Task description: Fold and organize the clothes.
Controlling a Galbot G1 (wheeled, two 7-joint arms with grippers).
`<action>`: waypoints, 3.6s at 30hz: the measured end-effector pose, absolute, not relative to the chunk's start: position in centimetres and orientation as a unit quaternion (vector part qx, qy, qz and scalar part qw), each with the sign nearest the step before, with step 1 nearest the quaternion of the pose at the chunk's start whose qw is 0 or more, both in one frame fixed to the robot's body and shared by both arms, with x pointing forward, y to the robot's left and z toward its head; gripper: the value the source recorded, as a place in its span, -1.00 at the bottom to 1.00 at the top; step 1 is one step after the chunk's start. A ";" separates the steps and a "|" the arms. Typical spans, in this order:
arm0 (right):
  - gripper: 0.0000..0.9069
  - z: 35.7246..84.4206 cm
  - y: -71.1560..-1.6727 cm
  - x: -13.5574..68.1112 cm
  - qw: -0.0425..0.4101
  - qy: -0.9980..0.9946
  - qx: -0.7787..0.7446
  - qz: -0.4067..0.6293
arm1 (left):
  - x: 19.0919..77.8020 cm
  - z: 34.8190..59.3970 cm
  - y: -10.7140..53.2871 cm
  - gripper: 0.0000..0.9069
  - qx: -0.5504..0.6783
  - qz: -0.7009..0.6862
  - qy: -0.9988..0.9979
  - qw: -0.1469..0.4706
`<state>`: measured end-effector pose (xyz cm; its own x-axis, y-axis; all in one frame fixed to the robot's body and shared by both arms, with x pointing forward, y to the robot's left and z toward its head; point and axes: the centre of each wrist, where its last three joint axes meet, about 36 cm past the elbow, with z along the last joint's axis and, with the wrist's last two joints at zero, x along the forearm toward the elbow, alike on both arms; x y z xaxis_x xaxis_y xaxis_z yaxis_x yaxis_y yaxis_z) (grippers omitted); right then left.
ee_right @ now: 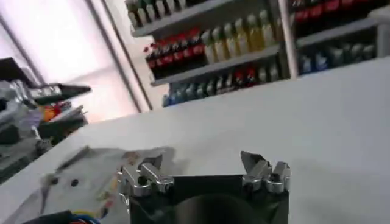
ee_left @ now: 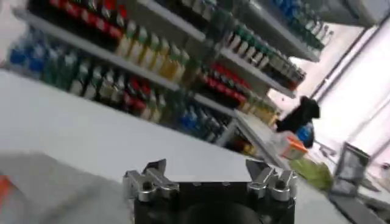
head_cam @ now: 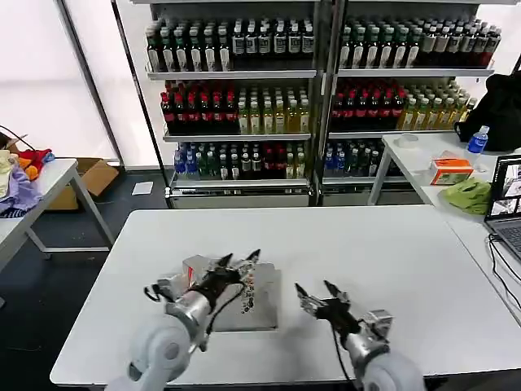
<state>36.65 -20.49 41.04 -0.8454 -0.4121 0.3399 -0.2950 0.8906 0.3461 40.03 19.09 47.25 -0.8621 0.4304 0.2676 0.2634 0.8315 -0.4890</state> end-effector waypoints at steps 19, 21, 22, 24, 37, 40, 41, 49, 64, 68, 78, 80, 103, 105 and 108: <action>-1.00 39.5 -9.6 39.1 0.293 -0.924 0.219 -0.111 | 37.8 50.9 29.5 1.00 -0.092 0.174 -0.974 0.110; -1.00 39.6 -9.9 39.0 0.296 -0.924 0.220 -0.106 | 37.8 51.0 29.9 1.00 -0.087 0.173 -0.975 0.107; -1.00 39.7 -10.1 39.0 0.296 -0.924 0.220 -0.104 | 37.7 51.0 30.2 1.00 -0.085 0.172 -0.976 0.107; -1.00 39.8 -10.9 39.0 0.296 -0.924 0.222 -0.097 | 37.6 51.0 30.5 1.00 -0.082 0.172 -0.976 0.107; 0.24 40.4 -21.4 40.8 0.284 -0.938 0.197 -0.019 | 37.5 50.8 32.0 1.00 -0.067 0.181 -0.975 0.107; 1.00 40.8 -23.2 40.9 0.281 -0.940 0.195 -0.002 | 37.6 50.7 31.9 1.00 -0.068 0.184 -0.975 0.107; 1.00 41.0 -23.6 41.0 0.279 -0.941 0.193 0.003 | 37.6 50.7 31.8 1.00 -0.068 0.185 -0.974 0.107; 1.00 44.0 -25.5 41.2 0.213 -0.962 0.165 0.041 | 37.4 50.8 31.4 1.00 -0.073 0.185 -0.974 0.108; 1.00 41.7 -15.4 44.4 0.162 -0.970 0.170 0.057 | 37.2 50.9 31.0 1.00 -0.080 0.182 -0.974 0.106; 1.00 40.0 -12.6 45.3 0.184 -0.964 0.175 0.079 | 37.0 50.8 31.6 1.00 -0.072 0.184 -0.974 0.107; 1.00 39.6 -12.2 45.2 0.193 -0.960 0.161 0.126 | 37.2 50.5 32.0 1.00 -0.073 0.190 -0.973 0.106; 1.00 40.5 -13.4 45.0 0.179 -0.964 0.155 0.121 | 37.3 50.5 31.9 1.00 -0.074 0.191 -0.973 0.105; 1.00 42.0 -32.3 36.4 0.040 -0.996 0.080 -0.006 | 35.9 47.9 29.8 1.00 -0.092 0.179 -0.974 0.103; 1.00 41.4 -33.3 35.5 0.036 -0.996 0.076 -0.009 | 35.7 47.5 29.6 1.00 -0.092 0.176 -0.975 0.104; 1.00 40.6 -34.3 34.4 0.033 -0.997 0.072 -0.013 | 35.3 47.0 29.4 1.00 -0.092 0.172 -0.975 0.104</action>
<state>34.43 -34.26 40.65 -0.9874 -0.1452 0.0632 -0.1435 0.9892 0.0305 35.33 29.44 47.02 -0.9614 0.2157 0.1709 0.1443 0.9239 -0.3543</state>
